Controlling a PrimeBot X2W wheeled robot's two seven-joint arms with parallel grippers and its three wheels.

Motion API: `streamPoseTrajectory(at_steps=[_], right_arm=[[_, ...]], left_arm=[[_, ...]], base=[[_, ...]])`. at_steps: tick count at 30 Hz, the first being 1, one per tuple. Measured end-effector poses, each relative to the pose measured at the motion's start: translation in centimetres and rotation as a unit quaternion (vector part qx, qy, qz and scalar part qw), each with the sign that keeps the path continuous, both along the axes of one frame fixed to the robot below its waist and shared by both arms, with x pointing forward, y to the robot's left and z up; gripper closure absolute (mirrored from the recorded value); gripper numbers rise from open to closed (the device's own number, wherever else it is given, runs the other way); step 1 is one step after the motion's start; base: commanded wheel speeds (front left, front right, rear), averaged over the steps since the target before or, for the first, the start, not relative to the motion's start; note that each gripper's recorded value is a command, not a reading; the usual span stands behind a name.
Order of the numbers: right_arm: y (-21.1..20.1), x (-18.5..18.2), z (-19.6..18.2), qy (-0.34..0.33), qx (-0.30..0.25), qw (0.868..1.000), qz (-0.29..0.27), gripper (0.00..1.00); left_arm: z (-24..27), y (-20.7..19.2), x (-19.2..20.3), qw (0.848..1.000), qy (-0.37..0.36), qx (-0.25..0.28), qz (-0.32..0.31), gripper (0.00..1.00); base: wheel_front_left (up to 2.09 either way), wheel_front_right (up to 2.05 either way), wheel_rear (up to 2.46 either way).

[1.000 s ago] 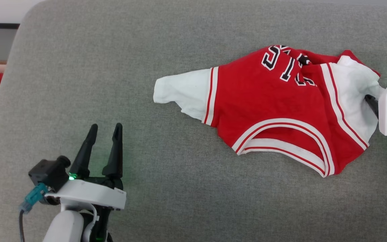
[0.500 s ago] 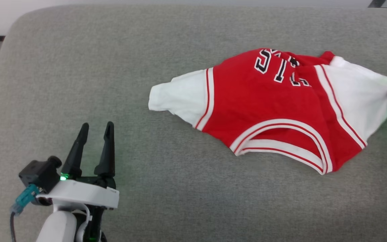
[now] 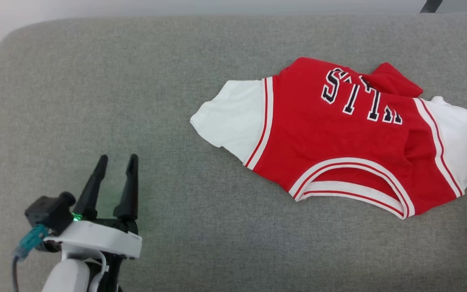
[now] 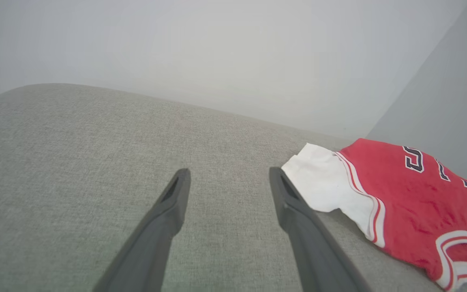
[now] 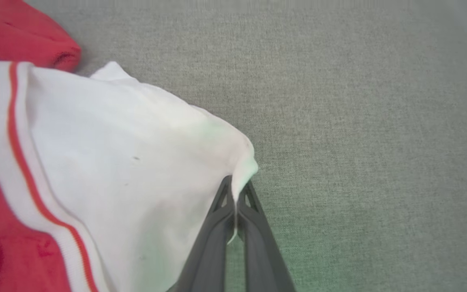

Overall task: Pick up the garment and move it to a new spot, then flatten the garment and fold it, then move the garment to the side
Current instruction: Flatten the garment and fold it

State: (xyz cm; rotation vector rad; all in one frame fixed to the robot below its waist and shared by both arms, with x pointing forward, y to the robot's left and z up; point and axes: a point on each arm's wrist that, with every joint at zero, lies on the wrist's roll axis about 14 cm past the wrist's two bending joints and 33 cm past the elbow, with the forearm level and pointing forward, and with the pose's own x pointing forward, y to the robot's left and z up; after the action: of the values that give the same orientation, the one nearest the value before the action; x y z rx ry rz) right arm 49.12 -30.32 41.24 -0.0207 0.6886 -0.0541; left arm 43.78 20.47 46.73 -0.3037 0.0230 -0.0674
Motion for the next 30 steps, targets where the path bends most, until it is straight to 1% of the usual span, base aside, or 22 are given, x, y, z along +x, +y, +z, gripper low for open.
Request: streamPoseTrajectory(at_steps=[1,2,4,8,11,13,14,16,19,21,25,30], right_arm=[[0.0,0.0,0.3,-0.01,-0.001,1.0,-0.002,0.55],[-0.2,0.1,0.7,-0.023,-0.001,1.0,-0.007,0.01],[-0.4,0.4,1.8,-0.053,-0.002,0.998,-0.015,0.0],[-0.5,0.6,4.2,-0.116,-0.012,0.993,-0.023,0.0],[-0.3,0.6,6.5,-0.171,-0.017,0.985,-0.024,0.0],[0.1,0.2,7.6,-0.198,-0.017,0.98,-0.025,0.0],[0.3,-0.1,7.9,-0.207,-0.013,0.978,-0.026,0.0],[0.7,-0.8,8.4,-0.223,-0.01,0.974,-0.028,0.0],[0.9,-2.1,8.9,-0.235,-0.009,0.971,-0.032,0.0],[0.8,-3.1,8.9,-0.235,-0.007,0.971,-0.038,0.0],[0.0,-4.8,9.2,-0.236,-0.013,0.97,-0.055,0.0],[-1.1,-6.0,9.5,-0.241,-0.019,0.967,-0.077,0.0]], left_arm=[[-0.1,-0.2,0.0,1.0,0.005,0.002,-0.006,0.0],[-0.1,-0.4,-0.1,1.0,0.009,0.007,-0.014,0.0],[0.3,-0.6,0.1,0.999,0.014,0.026,-0.034,0.0],[2.3,-1.0,1.7,0.993,0.023,0.083,-0.084,0.0],[3.3,-1.5,3.0,0.984,0.049,0.119,-0.123,0.0],[2.9,-2.3,3.7,0.977,0.092,0.12,-0.15,0.0],[2.3,-2.9,3.8,0.971,0.12,0.121,-0.168,0.0],[0.9,-3.9,4.0,0.959,0.182,0.104,-0.193,0.0],[-1.0,-5.1,3.9,0.932,0.272,0.083,-0.226,0.0],[-2.2,-5.8,3.8,0.91,0.324,0.085,-0.244,0.0],[-3.2,-7.8,4.6,0.881,0.373,0.102,-0.271,0.0],[-4.9,-9.9,5.8,0.862,0.407,0.104,-0.283,0.0]], base=[[0.0,0.0,0.0],[0.0,0.0,0.0],[0.0,0.0,0.0],[0.0,0.0,0.0],[0.0,0.0,0.0],[0.0,0.0,0.0],[0.0,0.0,0.0],[0.0,0.0,0.0],[0.0,0.0,0.0],[0.0,0.0,0.0],[0.0,0.0,0.0],[0.0,0.0,0.0]])
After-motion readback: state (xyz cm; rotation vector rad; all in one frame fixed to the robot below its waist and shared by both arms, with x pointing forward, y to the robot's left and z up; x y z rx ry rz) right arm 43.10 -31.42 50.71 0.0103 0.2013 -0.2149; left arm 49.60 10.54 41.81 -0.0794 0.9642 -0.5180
